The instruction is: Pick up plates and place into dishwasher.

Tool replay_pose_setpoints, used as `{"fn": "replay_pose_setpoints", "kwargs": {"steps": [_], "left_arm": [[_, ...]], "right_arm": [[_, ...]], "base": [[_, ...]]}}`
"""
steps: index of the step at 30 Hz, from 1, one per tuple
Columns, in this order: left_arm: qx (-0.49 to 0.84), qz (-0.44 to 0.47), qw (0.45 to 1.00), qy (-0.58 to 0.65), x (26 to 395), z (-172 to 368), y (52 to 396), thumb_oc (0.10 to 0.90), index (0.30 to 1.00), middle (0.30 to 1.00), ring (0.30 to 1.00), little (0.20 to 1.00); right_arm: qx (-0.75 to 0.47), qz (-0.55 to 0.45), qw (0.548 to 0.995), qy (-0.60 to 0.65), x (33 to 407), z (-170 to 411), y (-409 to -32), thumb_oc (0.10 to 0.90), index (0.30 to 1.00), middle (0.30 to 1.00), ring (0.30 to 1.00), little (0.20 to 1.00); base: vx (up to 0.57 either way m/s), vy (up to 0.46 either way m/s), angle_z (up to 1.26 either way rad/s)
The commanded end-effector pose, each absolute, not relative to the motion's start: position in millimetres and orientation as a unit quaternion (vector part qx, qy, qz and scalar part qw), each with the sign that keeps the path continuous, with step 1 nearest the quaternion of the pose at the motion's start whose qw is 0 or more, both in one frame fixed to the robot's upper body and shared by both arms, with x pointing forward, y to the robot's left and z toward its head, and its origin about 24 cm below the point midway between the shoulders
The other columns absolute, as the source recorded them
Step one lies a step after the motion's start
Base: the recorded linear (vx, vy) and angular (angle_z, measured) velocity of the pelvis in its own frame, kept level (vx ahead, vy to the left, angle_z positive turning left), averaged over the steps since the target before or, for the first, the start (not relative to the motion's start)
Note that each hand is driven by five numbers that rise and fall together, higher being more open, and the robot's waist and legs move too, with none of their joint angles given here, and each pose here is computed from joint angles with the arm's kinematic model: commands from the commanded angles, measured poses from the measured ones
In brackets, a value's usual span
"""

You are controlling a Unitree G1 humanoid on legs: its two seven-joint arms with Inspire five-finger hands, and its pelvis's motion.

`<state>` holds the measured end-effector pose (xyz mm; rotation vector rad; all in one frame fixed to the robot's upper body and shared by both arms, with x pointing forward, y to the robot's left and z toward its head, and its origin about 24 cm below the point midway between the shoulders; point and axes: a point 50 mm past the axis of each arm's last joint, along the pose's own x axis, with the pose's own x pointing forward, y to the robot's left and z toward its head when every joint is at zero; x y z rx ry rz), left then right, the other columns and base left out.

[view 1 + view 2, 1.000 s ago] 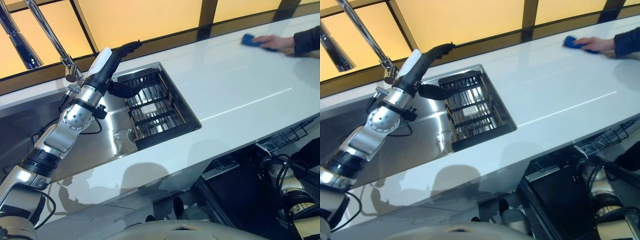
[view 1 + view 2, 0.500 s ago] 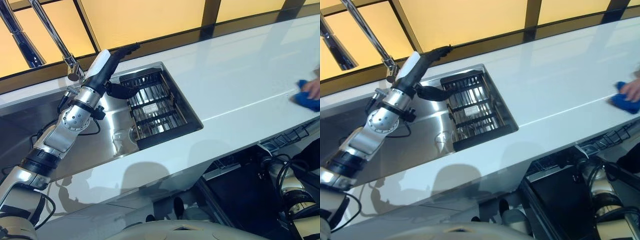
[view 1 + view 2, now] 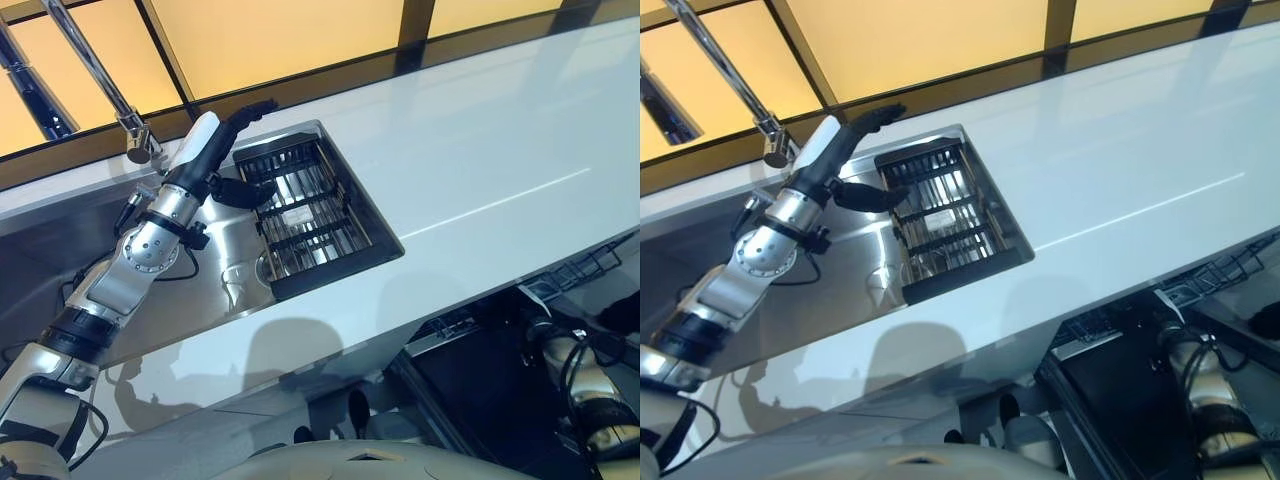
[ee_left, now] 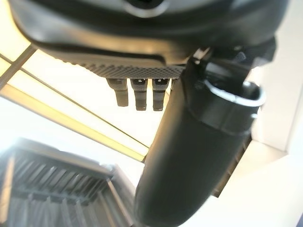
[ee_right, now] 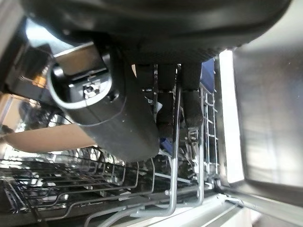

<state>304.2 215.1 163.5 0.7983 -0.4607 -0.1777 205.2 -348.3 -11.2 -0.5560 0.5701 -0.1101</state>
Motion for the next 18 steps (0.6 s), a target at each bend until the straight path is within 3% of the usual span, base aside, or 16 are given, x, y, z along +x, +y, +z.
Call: {"fn": "replay_pose_setpoints", "kwargs": {"steps": [1,6,7,13,18], "left_arm": [[0.383,-0.003,0.867,-0.319,303,209,235,0.800,0.900,0.900,0.900,0.900],[0.384,0.010,0.868,-0.313,303,207,243,0.800,0.900,0.900,0.900,0.900],[0.386,0.014,0.868,-0.312,302,207,245,0.800,0.900,0.900,0.900,0.900],[0.388,0.028,0.867,-0.310,301,211,253,0.800,0.900,0.900,0.900,0.900],[0.390,0.039,0.868,-0.307,301,209,259,0.800,0.900,0.900,0.900,0.900]], "right_arm": [[-0.346,-0.116,0.930,0.041,233,85,-364,0.100,0.300,0.300,0.300,0.200],[-0.353,-0.128,0.926,0.044,215,89,-371,0.100,0.300,0.300,0.300,0.200],[-0.361,-0.133,0.921,0.058,209,89,-376,0.800,0.900,0.900,0.900,0.900],[-0.371,-0.138,0.915,0.080,193,100,-390,0.800,0.900,0.900,0.900,0.900],[-0.357,-0.153,0.921,0.027,181,118,-389,0.800,0.900,0.900,0.900,0.900]], "base": [[-0.01,0.027,-0.13],[-0.01,0.034,-0.08],[-0.02,0.043,-0.22],[-0.02,0.017,-0.15],[-0.02,0.010,-0.11]]}}
